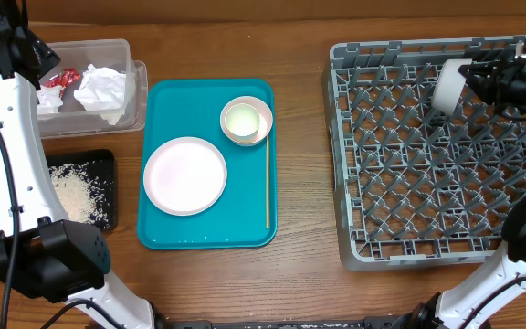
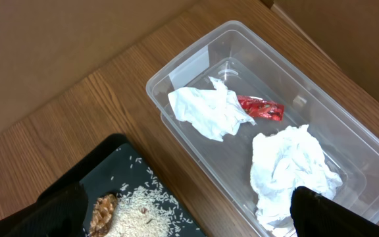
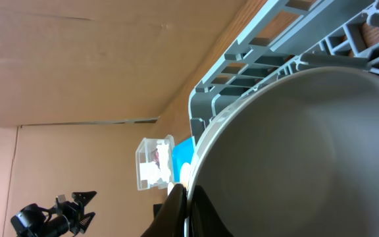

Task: Sort waste into correct bins and load items into the dishwasher
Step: 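Carry the bowl right and set it upside down in the dish rack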

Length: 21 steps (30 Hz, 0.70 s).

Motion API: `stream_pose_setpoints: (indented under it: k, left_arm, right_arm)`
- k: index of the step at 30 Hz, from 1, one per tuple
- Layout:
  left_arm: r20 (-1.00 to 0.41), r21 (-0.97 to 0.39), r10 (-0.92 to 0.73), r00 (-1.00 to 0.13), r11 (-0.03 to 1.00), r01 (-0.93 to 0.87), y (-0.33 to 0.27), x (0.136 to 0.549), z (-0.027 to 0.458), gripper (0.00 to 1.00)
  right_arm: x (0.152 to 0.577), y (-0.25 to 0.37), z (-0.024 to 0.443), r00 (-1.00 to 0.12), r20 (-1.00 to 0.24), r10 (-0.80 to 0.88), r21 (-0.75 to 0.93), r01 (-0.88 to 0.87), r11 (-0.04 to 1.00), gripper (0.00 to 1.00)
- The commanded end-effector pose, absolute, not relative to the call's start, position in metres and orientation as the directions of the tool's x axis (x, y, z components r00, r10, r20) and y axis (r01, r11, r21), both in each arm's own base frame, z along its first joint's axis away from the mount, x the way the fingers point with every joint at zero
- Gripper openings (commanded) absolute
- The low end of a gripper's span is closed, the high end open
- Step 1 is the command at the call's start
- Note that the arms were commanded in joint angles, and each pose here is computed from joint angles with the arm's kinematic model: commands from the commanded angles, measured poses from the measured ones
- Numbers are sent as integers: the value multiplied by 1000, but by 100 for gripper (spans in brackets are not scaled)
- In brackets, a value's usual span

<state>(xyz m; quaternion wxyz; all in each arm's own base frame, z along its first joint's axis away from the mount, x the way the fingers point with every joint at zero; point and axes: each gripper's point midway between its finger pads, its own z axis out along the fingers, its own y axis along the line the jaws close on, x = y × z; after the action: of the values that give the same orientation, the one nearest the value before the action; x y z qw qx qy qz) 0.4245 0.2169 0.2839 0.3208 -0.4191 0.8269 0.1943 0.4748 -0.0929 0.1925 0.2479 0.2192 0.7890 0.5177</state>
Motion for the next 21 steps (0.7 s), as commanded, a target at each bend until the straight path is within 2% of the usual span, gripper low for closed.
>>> stream_pose_setpoints:
  k: [1,12,17,21]
  left_arm:
    - [-699,41,-572,-429,567,-822,215,426,286,100]
    - [-699,41,-572,-430,568,-822,215,426,286,100]
    - [-699,41,-572,-430,568,-822,215,426,286,100]
    - [-699,41,-572,-430,568,-822,215,426,286,100]
  right_arm:
    - [474,-95,176,-779,-144,610,910,138,390,4]
    - [466,-126,142,-721,-143,678,774,346,531,4]
    - [455,-147,156,-684,-163,711,725,406,556,4]
    - [440,-169,176,-634,-194,749,657,483,579,12]
